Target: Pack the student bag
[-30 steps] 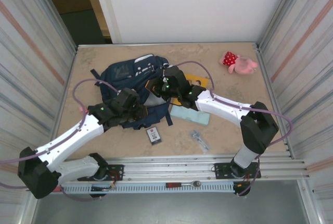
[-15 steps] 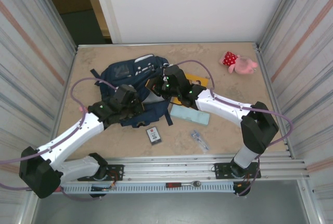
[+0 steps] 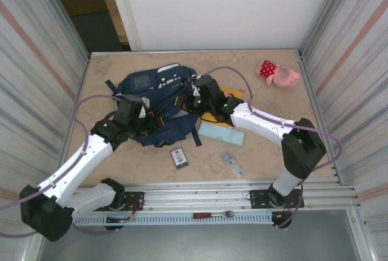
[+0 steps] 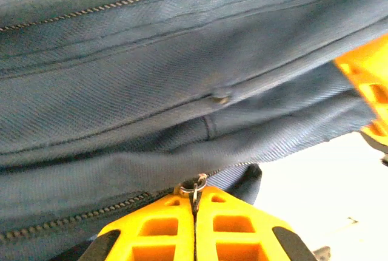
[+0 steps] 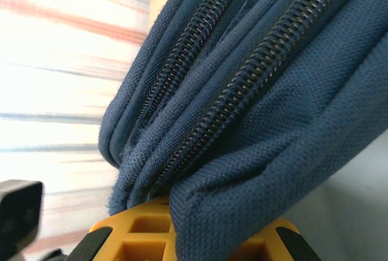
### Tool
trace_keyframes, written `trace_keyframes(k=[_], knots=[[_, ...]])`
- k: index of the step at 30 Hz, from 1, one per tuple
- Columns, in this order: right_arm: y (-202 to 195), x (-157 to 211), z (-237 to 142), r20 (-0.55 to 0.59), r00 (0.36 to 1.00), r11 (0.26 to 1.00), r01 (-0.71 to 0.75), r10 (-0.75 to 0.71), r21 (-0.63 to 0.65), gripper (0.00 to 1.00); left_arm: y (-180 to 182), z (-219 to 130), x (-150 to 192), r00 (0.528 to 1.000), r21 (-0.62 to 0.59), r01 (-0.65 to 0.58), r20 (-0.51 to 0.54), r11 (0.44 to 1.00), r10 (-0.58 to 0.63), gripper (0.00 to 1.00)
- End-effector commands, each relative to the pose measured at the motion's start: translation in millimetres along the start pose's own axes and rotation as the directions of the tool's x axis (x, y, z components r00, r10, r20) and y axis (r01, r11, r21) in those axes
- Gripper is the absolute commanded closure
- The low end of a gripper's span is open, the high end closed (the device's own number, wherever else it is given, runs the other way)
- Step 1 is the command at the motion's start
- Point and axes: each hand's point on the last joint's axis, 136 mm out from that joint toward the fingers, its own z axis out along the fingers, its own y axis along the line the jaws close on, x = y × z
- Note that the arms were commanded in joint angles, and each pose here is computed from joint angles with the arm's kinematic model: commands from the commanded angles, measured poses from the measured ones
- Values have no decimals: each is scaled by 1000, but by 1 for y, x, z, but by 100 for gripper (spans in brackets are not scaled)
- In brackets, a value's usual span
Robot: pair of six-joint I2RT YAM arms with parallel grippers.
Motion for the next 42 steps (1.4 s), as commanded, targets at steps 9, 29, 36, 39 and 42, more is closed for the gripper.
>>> trace_keyframes(k=[9, 29, 36, 39, 42], knots=[[16, -10, -27, -51, 983, 980, 171, -177, -106, 100, 1, 3, 37, 969, 61, -119, -210, 991, 129, 100], [-10, -16, -43, -60, 966, 967, -253, 251, -27, 42, 9, 22, 7, 960, 94, -248, -109, 964, 258, 100], [-15, 17, -18, -24, 935, 935, -354, 353, 3, 36, -17, 33, 18, 945, 165, -278, -129, 946, 300, 100], [-18, 13, -19, -1, 940, 940, -341, 341, 25, 55, -11, 34, 19, 946, 135, -279, -133, 951, 297, 100], [-19, 1, -29, 6, 949, 949, -315, 315, 19, 78, 8, 32, 13, 958, 55, -255, -122, 965, 260, 100]])
